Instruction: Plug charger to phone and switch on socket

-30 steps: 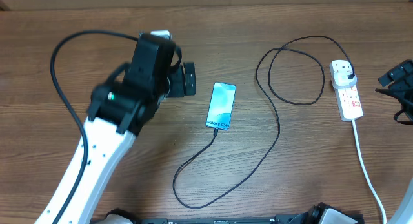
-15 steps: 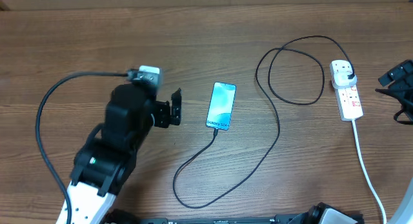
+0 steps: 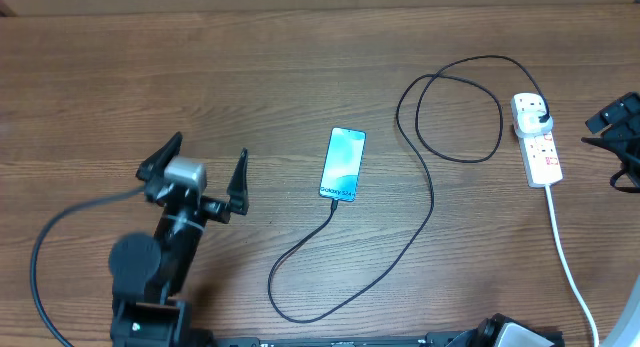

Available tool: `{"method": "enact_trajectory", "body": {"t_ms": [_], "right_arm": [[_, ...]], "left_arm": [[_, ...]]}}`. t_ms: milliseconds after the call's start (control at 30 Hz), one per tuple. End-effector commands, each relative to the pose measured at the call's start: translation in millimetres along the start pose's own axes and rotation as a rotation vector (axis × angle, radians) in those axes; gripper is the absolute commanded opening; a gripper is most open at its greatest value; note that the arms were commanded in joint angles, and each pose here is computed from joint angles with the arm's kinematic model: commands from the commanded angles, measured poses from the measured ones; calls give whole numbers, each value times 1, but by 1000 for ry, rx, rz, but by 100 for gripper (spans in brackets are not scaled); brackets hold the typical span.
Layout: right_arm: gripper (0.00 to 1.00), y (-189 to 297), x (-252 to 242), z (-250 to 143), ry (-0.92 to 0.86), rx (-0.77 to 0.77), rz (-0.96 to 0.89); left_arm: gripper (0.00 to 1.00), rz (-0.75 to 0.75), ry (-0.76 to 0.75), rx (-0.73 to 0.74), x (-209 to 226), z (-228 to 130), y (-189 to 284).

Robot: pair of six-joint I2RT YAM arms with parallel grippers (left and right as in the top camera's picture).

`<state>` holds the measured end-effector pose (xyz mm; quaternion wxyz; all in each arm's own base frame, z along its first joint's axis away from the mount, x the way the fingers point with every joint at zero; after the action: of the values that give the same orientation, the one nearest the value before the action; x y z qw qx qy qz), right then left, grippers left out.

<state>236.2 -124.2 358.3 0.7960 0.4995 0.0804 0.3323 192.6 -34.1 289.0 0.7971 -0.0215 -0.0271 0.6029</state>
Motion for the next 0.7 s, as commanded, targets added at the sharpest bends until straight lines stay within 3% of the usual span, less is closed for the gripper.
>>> {"method": "enact_trajectory", "body": {"t_ms": [0,500,667], "right_arm": [[100,8,3,4,1,-31,15],[100,8,3,4,1,-31,15],[100,8,3,4,1,-31,15]], "left_arm": [[100,-31,-57,-51,0,-19,12],[100,69,-61,-138,9,-78,46],[100,88,-46,-120,11,-80,48]]}}
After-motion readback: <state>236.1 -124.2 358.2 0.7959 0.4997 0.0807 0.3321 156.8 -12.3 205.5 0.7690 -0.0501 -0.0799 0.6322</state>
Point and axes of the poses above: each gripper's point midway between its finger pads, its own y axis back along the fingers, its own x axis along the line the jaws close on, z = x × y, the point moved 9 cm from there along y, back along the fingers, and after that the axes turned 1 degree about y, right-handed, at the moved point
